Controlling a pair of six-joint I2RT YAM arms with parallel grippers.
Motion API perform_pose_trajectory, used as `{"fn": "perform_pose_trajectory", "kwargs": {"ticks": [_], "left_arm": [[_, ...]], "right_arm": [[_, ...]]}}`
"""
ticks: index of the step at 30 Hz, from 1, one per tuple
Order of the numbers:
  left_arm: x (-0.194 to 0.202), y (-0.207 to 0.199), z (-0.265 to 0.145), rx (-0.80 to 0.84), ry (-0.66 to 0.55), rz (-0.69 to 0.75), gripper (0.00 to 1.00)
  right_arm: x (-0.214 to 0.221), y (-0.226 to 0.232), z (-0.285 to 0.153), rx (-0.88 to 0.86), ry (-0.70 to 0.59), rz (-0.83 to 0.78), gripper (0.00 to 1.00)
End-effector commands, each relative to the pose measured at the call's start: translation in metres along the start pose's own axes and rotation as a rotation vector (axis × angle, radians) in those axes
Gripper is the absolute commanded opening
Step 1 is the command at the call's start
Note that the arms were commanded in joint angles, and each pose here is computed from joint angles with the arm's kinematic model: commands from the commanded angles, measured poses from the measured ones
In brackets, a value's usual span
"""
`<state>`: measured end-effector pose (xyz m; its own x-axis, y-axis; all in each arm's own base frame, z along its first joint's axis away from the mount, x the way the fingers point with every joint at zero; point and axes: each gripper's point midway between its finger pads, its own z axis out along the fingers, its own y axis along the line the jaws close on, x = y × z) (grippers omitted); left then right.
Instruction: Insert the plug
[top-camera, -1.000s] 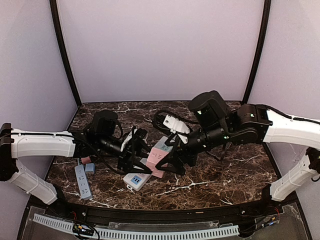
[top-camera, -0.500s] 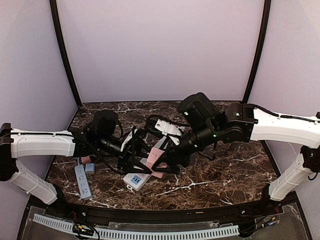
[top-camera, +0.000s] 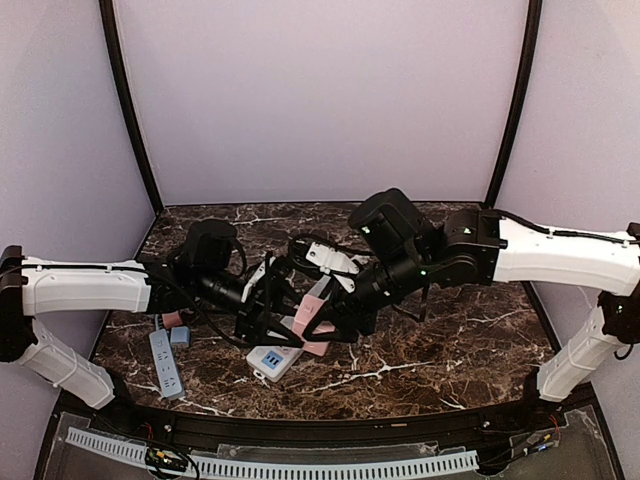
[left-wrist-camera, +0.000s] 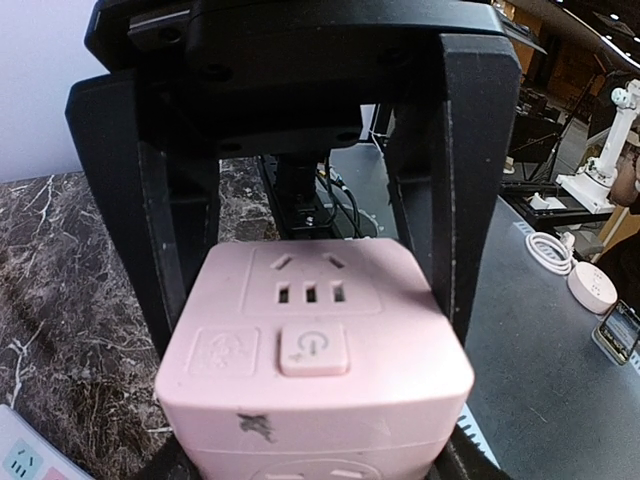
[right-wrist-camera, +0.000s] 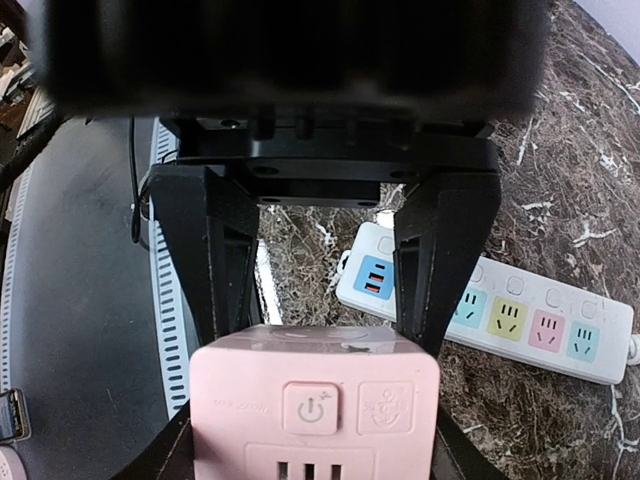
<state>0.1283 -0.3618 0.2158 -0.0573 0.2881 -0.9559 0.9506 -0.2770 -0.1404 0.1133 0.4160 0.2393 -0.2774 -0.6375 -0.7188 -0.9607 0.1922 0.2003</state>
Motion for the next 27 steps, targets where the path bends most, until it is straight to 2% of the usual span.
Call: {"fn": "perform_pose_trajectory", "kwargs": {"ticks": [1,2,3,5,8,11,16,19,21,22,27], "left_arm": [[-0.007,0.005,-0.003,-0.044,-0.026,0.049,0.66],[-0.011,0.006,-0.005,-0.059,-0.043,0.066,0.73],[-0.003,0.006,-0.005,-0.076,-0.035,0.058,0.92],[-0.001,0.006,-0.008,-0.107,-0.044,0.074,0.98],[0.002,0.008,-0.014,-0.165,-0.055,0.082,0.99],[0.007,0.022,-0.023,-0.296,-0.069,0.09,0.99],[0.013,0.065,-0.055,-0.639,-0.108,0.029,0.99],[0.016,0.092,-0.077,-0.834,-0.148,-0.049,0.99],[0.023,0.113,-0.099,-1.007,-0.205,-0.157,0.99],[0.038,0.131,-0.121,-1.175,-0.238,-0.25,0.99],[0.068,0.139,-0.146,-1.348,-0.255,-0.358,0.99]], "right_arm": [[-0.002,-0.008,0.006,0.027,-0.026,0.034,0.36],[0.0,-0.012,0.005,0.045,-0.028,0.043,0.35],[0.001,-0.017,0.003,0.067,-0.031,0.054,0.34],[0.003,-0.028,-0.002,0.102,-0.046,0.084,0.3],[0.007,-0.05,-0.009,0.16,-0.068,0.134,0.25],[0.012,-0.073,-0.012,0.217,-0.065,0.164,0.22],[0.013,-0.109,-0.007,0.262,-0.061,0.147,0.2],[0.01,-0.13,0.0,0.274,-0.05,0.123,0.16],[0.006,-0.14,0.008,0.27,-0.039,0.109,0.15],[0.0,-0.152,0.018,0.269,-0.024,0.087,0.14],[-0.005,-0.184,0.033,0.27,0.003,0.085,0.04]]}}
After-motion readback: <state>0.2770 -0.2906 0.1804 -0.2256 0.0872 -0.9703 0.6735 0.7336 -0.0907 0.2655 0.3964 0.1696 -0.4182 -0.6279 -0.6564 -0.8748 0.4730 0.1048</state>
